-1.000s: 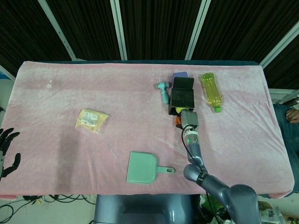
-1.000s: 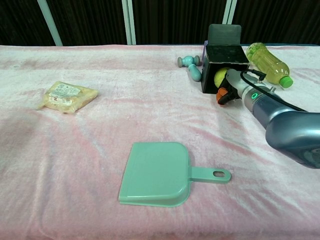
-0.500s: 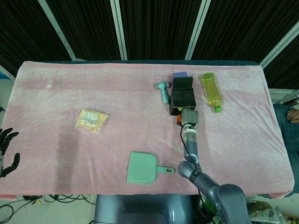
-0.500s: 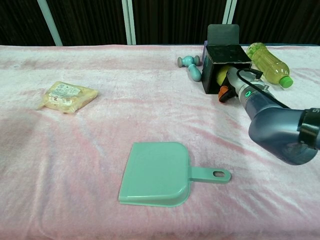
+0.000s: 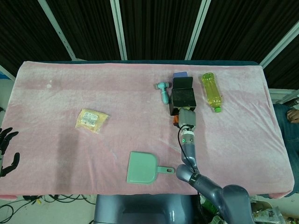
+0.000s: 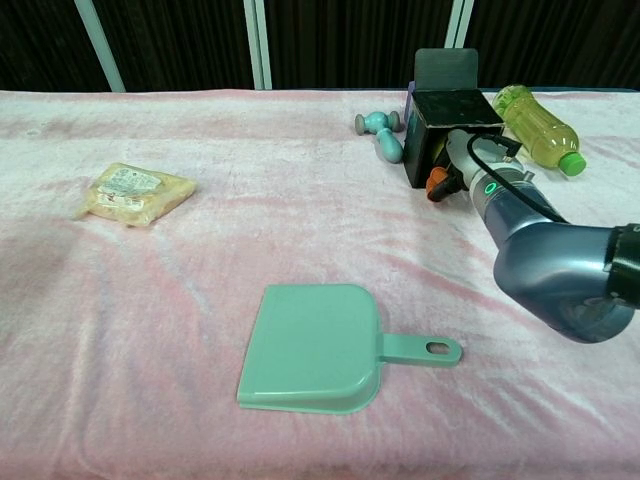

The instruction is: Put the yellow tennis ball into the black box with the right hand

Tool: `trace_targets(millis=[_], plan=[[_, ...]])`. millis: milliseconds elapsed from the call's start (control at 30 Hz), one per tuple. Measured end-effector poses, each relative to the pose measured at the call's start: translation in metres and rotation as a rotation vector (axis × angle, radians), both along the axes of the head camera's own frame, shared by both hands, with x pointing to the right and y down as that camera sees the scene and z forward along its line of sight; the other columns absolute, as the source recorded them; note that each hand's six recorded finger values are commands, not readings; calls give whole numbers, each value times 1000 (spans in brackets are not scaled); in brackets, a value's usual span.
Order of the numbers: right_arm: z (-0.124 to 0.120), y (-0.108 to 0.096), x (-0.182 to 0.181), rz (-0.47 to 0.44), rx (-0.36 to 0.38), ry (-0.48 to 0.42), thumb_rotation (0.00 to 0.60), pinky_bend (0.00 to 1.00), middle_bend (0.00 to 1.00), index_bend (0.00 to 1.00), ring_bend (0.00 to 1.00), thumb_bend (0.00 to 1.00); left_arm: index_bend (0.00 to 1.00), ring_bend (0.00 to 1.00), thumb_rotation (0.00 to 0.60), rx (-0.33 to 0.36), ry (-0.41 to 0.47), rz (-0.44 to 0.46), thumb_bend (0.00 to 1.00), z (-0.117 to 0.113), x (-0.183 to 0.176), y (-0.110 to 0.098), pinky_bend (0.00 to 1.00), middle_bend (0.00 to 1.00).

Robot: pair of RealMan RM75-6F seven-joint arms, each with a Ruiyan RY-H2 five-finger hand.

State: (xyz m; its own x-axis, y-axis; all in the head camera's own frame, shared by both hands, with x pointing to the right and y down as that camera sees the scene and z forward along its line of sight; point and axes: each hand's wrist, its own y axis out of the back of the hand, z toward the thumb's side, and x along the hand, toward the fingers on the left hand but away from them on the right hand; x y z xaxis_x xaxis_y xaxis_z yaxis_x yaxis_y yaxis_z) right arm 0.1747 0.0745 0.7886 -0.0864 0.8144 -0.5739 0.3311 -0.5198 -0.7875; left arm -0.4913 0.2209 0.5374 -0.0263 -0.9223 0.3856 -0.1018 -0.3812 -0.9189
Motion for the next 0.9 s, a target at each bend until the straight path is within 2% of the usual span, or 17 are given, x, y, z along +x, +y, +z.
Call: trace_targets(millis=[100,200,267,467,567,667,733,833,900], plan=[[-8,1,-2,-3,9,-31,600,990,827,874,902,654,178,38,600,1,2,3,482,0,0,0,75,105],[-23,2,-1,-14,16,-68,600,914,684,730,794,617,178,38,600,1,5,7,482,0,1,1,75,105],[-33,3,1,-22,16,-86,600,826,574,638,711,598,178,38,600,0,5,10,482,0,2,1,75,105],[-81,12,20,-64,-6,-109,600,559,354,508,502,512,178,38,600,0,6,13,482,0,3,1,75,105],[-111,19,38,-72,-33,-110,600,381,192,347,322,387,178,38,600,5,7,14,482,-1,3,1,75,105],[-141,28,62,-78,-86,-98,600,297,88,229,208,278,178,39,600,11,7,15,483,-1,4,1,75,105],[-160,37,81,-78,-147,-77,600,251,30,135,140,221,178,38,600,15,7,15,483,-2,4,1,75,105],[-179,52,114,-59,-249,-18,600,238,0,56,97,185,178,39,600,21,6,16,482,-2,4,0,75,104],[-189,59,137,-33,-287,29,600,231,0,22,79,153,178,39,600,24,5,18,482,-2,4,0,75,104]])
